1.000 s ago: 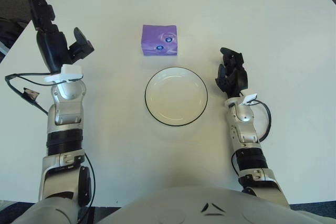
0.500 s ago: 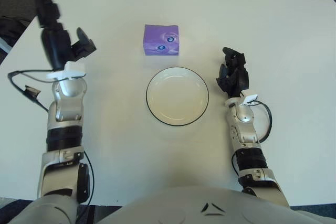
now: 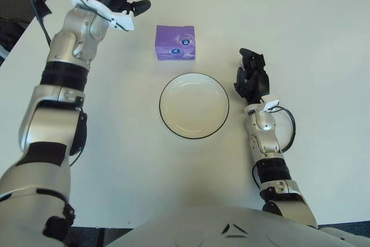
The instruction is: Put the tissue paper into the plate.
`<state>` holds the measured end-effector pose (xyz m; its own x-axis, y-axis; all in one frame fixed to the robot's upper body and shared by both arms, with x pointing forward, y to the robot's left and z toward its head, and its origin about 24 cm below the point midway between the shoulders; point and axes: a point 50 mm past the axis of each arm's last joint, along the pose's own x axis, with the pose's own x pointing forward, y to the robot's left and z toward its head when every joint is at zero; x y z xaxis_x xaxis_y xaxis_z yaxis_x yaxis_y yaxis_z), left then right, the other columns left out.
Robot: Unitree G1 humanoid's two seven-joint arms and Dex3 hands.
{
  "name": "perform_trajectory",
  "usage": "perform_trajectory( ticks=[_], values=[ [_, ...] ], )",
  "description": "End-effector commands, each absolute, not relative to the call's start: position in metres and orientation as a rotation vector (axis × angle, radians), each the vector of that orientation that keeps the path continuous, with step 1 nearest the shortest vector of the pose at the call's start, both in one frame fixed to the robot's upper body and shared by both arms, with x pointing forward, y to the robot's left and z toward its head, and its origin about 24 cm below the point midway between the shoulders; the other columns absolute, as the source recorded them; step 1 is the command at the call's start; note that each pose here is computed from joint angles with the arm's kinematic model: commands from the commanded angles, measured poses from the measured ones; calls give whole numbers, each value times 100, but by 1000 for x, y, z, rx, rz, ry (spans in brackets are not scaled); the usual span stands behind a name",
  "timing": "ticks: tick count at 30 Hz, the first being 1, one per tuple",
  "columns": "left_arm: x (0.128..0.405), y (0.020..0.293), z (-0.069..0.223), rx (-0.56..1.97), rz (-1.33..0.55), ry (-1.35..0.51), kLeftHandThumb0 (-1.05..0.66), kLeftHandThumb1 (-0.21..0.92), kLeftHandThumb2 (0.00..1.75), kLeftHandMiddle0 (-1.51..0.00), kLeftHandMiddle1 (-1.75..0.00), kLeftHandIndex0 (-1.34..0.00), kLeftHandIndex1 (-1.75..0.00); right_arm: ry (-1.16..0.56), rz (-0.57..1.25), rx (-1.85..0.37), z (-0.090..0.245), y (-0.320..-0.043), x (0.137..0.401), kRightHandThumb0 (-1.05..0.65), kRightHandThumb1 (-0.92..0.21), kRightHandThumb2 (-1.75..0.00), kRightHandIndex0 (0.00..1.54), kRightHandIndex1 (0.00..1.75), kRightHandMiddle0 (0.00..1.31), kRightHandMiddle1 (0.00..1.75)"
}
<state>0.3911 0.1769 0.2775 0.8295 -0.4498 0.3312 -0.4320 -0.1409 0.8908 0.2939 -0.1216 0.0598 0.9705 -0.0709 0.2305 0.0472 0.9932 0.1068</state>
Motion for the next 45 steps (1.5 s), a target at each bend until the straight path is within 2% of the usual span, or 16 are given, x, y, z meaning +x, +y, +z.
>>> perform_trajectory(
  ticks=[1, 12, 31, 45],
  values=[
    [394, 192, 285, 1875, -9, -652, -105, 92, 92, 0, 0, 0, -8, -34, -95, 99, 18, -126, 280, -57, -87, -65, 32, 25, 0, 98],
    [403, 191, 283, 1921, -17, -657, -105, 92, 91, 0, 0, 0, -5, -30, -102, 114, 17, -125, 279, -56, -86, -64, 31, 25, 0, 94],
    [408, 188, 272, 1936, -57, -644, -105, 92, 92, 0, 0, 0, -8, -24, -104, 104, 15, -126, 279, -57, -88, -64, 32, 26, 0, 99],
    [408, 164, 256, 1856, -210, -701, -105, 92, 93, 0, 0, 0, -2, -12, -111, 109, 13, -127, 280, -57, -86, -64, 30, 25, 0, 97]
  ],
)
